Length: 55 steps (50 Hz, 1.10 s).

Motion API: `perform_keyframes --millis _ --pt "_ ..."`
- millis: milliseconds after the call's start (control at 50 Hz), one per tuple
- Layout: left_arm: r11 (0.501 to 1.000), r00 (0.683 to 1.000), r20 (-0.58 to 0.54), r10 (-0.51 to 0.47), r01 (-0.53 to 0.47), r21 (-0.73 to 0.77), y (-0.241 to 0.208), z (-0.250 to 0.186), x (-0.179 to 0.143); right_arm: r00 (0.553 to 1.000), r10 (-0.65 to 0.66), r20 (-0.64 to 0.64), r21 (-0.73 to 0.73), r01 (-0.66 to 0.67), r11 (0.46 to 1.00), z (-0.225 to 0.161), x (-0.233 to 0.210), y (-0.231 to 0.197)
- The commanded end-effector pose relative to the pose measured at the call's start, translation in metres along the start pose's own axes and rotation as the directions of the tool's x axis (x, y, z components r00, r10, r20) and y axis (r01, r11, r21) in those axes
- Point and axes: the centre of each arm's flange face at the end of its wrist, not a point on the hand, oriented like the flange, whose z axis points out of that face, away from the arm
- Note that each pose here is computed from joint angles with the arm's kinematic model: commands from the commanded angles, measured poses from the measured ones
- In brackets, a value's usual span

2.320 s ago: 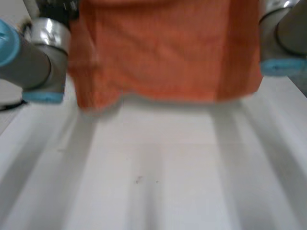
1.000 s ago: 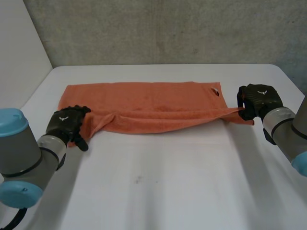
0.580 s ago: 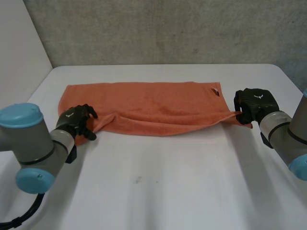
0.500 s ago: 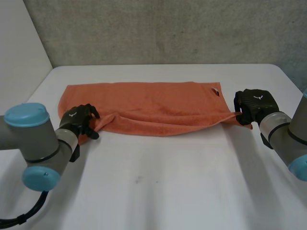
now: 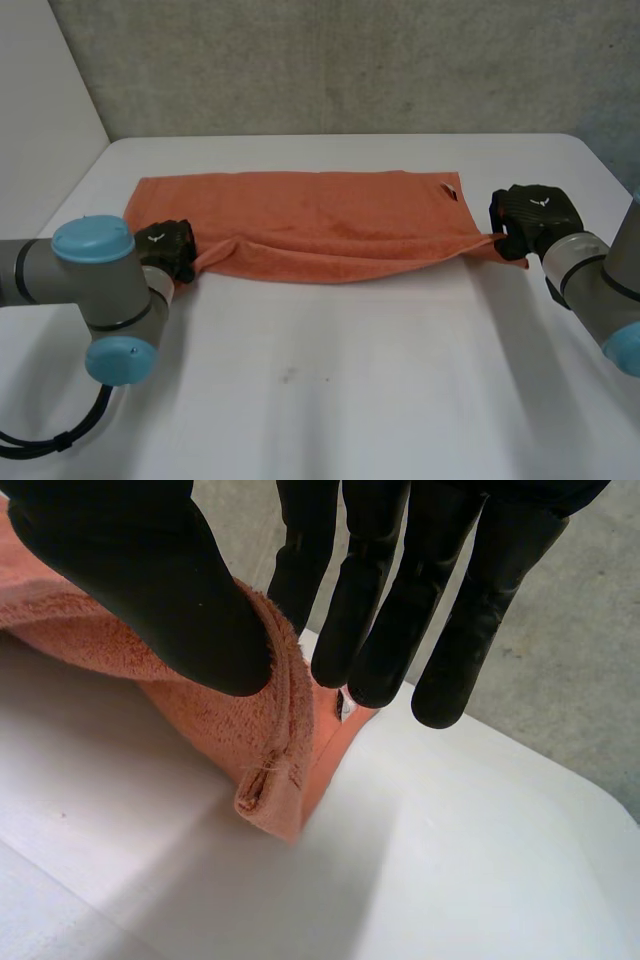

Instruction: Fold the laundry

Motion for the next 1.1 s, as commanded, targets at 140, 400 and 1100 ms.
perform_keyframes --millis 140,400,1100 --pt "0.987 0.989 0.045 0.140 -0.143 0.073 -0.044 -0.028 -0.014 0.987 -0.158 -0.015 0.011 0.158 0.987 -0.001 0.004 -0.012" --pt "0.889 0.889 0.015 0.458 -0.458 -0.006 -0.050 -0.078 -0.039 0.945 -0.310 0.106 -0.179 0.325 0.929 -0.028 0.001 -0.015" --pt "0.804 0.798 -0.096 0.594 -0.590 0.073 -0.058 -0.050 -0.025 0.854 -0.460 0.244 -0.275 0.516 0.811 -0.030 0.003 -0.001"
